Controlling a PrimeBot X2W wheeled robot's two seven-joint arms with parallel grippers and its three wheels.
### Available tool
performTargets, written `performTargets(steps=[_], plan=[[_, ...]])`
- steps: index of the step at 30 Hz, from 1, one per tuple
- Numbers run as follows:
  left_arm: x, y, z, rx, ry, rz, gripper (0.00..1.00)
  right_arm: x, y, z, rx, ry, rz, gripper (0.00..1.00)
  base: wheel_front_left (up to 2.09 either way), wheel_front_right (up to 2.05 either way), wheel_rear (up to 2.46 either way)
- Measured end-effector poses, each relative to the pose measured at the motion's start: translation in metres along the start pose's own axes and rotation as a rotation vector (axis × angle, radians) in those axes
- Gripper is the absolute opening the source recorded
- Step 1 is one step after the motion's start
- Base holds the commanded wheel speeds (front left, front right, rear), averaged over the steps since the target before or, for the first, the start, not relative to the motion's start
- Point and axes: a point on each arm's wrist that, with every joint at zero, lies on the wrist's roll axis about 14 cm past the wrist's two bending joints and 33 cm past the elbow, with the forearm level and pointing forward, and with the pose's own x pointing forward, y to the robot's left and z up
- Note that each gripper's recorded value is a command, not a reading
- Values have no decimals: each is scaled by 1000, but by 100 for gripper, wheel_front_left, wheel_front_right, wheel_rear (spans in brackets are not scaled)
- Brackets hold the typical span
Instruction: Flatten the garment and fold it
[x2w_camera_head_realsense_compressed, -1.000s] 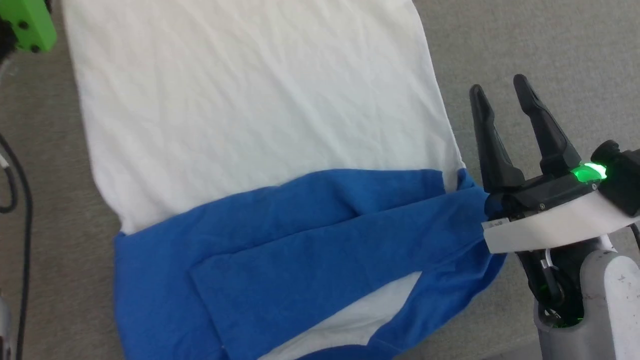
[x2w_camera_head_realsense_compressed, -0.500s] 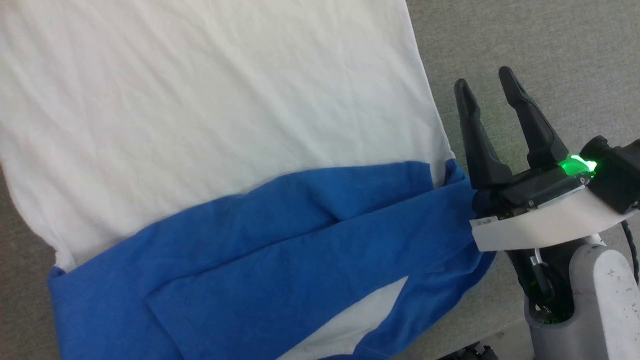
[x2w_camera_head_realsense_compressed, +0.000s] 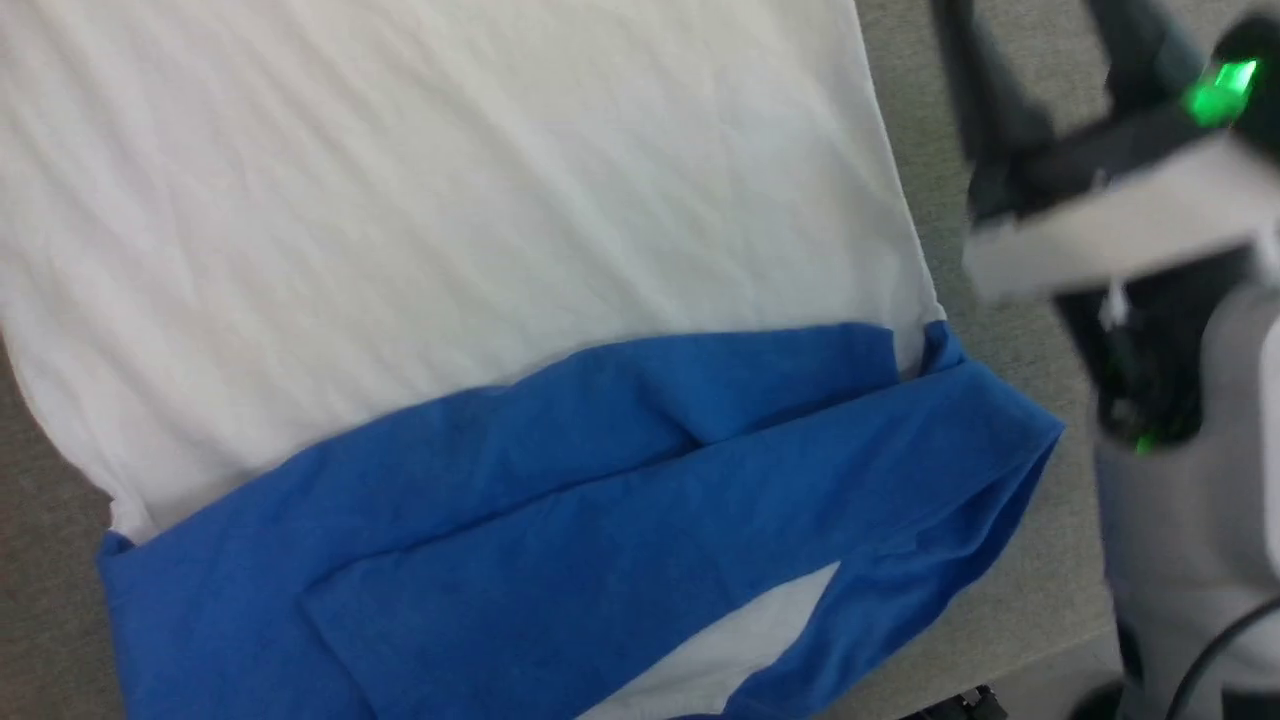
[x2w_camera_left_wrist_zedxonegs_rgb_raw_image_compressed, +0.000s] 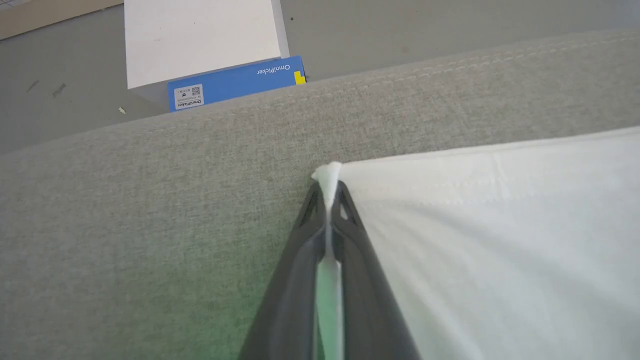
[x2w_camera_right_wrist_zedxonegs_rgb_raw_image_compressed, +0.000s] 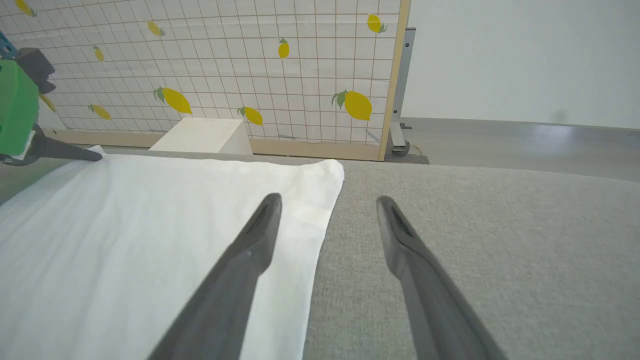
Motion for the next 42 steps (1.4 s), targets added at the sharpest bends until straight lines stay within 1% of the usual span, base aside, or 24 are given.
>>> performTargets(steps=[3,6,10,13,17,21,22,23,24,25,27,30,32,35,42], plan=[[-2,-2,2,11,-10,-9,0,37,-9,15,-9,9,-2,100,0,0,0],[-4,-6,3,24,-28,-25,0,72,-16,17,11,68,-10,100,0,0,0],[-8,-12,4,37,-54,-47,0,107,-21,1,51,204,-28,100,0,0,0],[-11,-15,3,51,-70,-69,0,121,-21,-25,70,344,-40,100,0,0,0],[-15,-13,2,69,-80,-74,0,132,-8,-55,112,510,-21,100,0,0,0],[-17,-5,0,79,-82,-63,0,134,5,-77,60,668,-4,100,0,0,0],[-17,-3,-1,79,-82,-59,0,134,6,-78,45,697,-5,75,0,0,0],[-17,-2,-1,80,-82,-57,0,134,7,-79,32,724,-5,44,0,0,0],[-17,-1,-1,81,-83,-55,0,134,7,-80,10,760,-8,17,0,0,0],[-16,-1,-1,82,-86,-55,0,133,7,-80,-19,792,-15,0,0,0,0],[-15,-1,-1,82,-93,-58,0,132,5,-79,-55,821,-29,0,0,0,0],[-13,0,5,88,-138,-58,0,140,1,-67,-85,750,-49,0,0,0,0],[-13,1,14,96,-192,-53,0,146,1,-59,-86,686,-50,0,0,0,0],[-17,3,36,113,-310,-36,0,157,-2,-40,-90,552,-58,0,0,0,0],[-33,10,79,146,-551,17,0,168,-5,1,-92,283,-59,0,0,0,0]])
